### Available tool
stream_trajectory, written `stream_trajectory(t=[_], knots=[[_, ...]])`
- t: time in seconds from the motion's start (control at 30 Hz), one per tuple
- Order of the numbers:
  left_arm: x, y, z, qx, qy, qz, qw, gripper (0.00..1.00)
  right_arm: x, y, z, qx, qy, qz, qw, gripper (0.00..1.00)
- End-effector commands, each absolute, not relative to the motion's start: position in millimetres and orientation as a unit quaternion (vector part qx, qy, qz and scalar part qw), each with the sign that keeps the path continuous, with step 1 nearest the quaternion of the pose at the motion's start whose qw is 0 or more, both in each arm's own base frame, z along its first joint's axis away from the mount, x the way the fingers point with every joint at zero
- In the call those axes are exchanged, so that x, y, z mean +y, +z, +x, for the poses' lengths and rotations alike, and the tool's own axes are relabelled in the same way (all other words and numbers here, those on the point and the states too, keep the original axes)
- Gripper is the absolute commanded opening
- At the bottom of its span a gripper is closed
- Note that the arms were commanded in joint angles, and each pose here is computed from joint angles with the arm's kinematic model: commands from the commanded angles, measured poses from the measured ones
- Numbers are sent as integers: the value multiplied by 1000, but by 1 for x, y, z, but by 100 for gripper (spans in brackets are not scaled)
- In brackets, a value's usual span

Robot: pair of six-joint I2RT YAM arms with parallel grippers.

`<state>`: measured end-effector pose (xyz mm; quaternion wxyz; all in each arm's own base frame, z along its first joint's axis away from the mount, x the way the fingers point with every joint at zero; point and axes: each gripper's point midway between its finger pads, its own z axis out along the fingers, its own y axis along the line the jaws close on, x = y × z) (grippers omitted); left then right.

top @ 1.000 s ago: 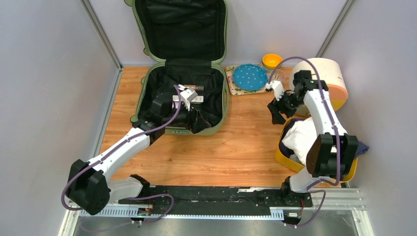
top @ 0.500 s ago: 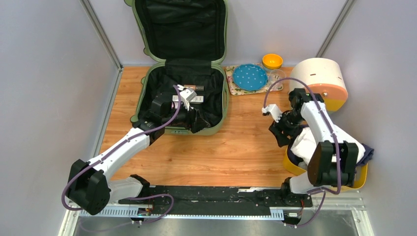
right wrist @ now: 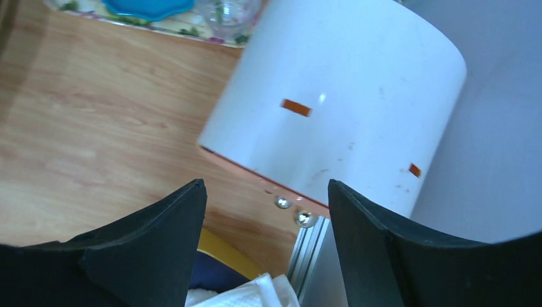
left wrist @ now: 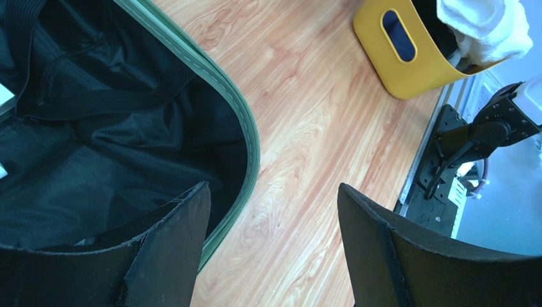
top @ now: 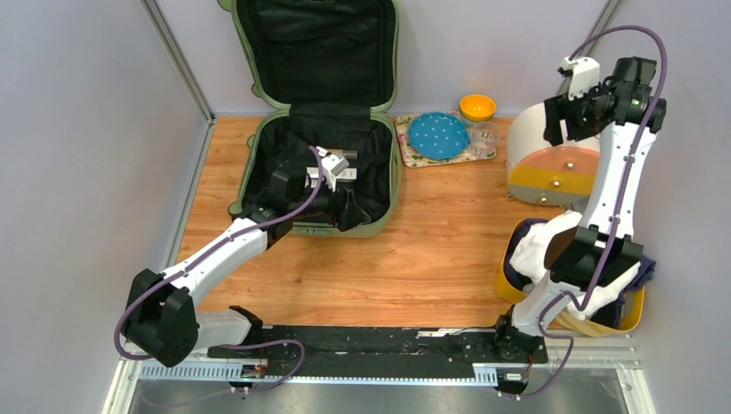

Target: Open, take out, and arrange the luggage

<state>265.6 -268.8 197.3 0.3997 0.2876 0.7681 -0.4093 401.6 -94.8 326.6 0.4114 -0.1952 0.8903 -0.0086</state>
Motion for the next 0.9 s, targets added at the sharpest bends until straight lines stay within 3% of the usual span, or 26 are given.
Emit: stream_trajectory(t=[0.0,0.2,0.33,0.47,0.77,0.87], knots=[[-269,218,274,750,-408,295,428,80,-157,334,417,899,-84,-68,424,71],[-267,211,272,757,-410,285,422,80,-226,374,425,851,-202,4,485,51],[-266,211,274,757,-408,285,423,80,-265,385,423,833,-276,21,480,49],[-267,213,277,755,-410,287,424,80,-287,360,423,847,-307,-3,434,49],[-268,213,279,755,-413,288,419,79,-288,277,420,890,-274,-88,354,47],[-267,211,278,757,-413,287,417,80,-269,252,419,905,-217,-126,345,47]])
